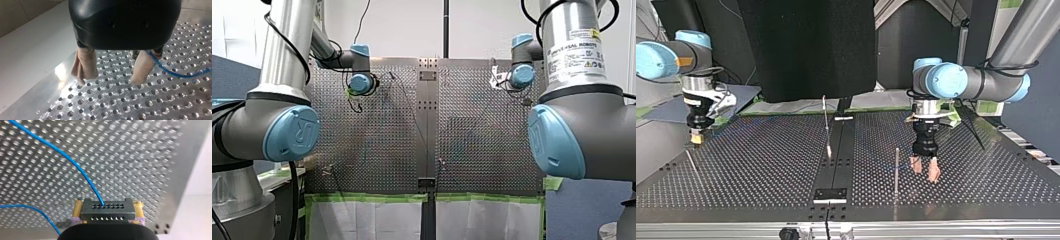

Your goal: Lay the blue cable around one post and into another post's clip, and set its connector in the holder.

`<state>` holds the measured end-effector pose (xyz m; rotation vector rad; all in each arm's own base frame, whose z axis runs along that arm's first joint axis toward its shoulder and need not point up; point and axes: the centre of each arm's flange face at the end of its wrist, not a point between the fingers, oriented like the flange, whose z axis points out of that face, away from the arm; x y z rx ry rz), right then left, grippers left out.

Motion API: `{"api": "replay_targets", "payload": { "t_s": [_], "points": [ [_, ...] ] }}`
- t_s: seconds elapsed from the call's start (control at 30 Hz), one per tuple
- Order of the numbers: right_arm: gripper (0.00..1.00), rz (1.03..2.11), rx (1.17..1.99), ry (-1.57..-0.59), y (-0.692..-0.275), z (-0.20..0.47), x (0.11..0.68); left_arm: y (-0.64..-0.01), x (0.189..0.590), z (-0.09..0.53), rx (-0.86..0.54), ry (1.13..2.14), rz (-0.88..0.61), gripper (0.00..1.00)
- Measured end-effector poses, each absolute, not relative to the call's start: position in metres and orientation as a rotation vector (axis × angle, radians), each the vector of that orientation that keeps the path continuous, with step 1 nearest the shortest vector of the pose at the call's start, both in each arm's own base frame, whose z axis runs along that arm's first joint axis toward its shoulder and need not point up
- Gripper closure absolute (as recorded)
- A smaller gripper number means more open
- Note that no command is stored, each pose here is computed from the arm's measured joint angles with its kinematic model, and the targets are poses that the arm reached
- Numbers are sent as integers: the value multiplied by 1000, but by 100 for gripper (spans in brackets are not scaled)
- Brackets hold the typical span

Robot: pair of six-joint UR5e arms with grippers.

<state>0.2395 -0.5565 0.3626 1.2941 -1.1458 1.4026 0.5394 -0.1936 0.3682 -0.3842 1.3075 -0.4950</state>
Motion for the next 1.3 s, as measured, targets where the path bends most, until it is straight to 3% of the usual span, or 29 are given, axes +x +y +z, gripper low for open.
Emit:
{"api": "replay_targets", "payload": {
  "t_s": [0.37, 0.93, 1.3],
  "points": [
    [100, 1428, 1200, -1099, -555, 368, 216, -192, 540, 368, -387, 1307, -493, 5],
    [100, 1310, 1270, -1197, -593, 284, 181, -192, 540, 368, -387, 1308, -492, 5],
    [100, 1366, 1277, -1164, -608, 289, 163, -192, 540, 368, -386, 1307, -492, 5]
  ]
}}
